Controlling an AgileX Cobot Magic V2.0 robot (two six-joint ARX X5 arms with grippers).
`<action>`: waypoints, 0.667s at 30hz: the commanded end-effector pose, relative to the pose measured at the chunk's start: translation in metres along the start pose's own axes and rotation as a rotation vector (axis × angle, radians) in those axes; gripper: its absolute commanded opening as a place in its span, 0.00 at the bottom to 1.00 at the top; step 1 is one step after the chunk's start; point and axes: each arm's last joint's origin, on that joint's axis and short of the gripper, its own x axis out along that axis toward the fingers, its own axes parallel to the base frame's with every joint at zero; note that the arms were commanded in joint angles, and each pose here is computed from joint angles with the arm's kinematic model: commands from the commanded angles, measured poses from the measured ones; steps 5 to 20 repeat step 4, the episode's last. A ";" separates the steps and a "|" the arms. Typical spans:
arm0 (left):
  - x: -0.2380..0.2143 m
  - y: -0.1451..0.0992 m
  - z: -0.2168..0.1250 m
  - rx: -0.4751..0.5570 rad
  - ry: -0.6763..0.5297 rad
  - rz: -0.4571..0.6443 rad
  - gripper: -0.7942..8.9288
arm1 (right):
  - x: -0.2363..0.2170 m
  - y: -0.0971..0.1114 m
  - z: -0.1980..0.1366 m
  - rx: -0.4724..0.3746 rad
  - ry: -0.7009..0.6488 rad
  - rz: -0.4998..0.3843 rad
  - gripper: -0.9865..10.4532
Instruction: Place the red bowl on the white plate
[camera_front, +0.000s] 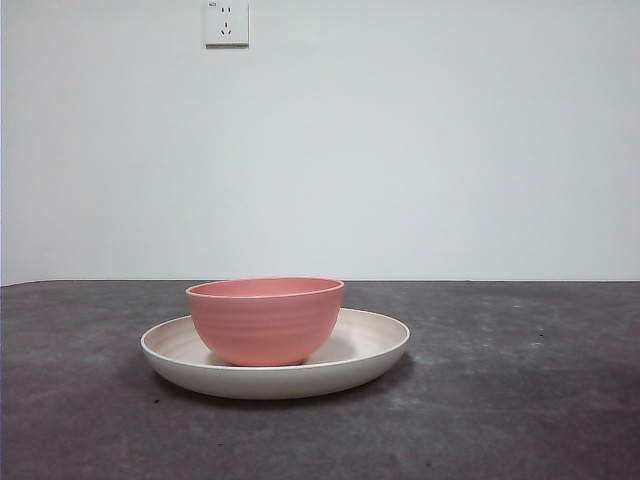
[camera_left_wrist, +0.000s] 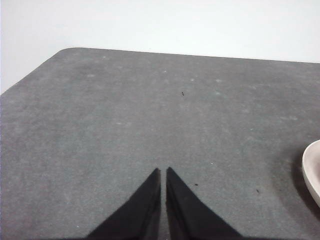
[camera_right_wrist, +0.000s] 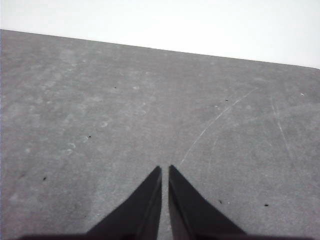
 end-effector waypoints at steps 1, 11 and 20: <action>0.002 0.001 -0.007 0.003 0.027 0.006 0.10 | 0.001 0.000 -0.001 -0.005 -0.005 -0.003 0.10; 0.002 0.001 -0.007 0.003 0.027 0.006 0.10 | 0.001 0.000 -0.001 -0.005 -0.005 -0.003 0.10; 0.002 0.001 -0.007 0.003 0.027 0.006 0.10 | 0.001 0.000 -0.001 -0.005 -0.005 -0.003 0.10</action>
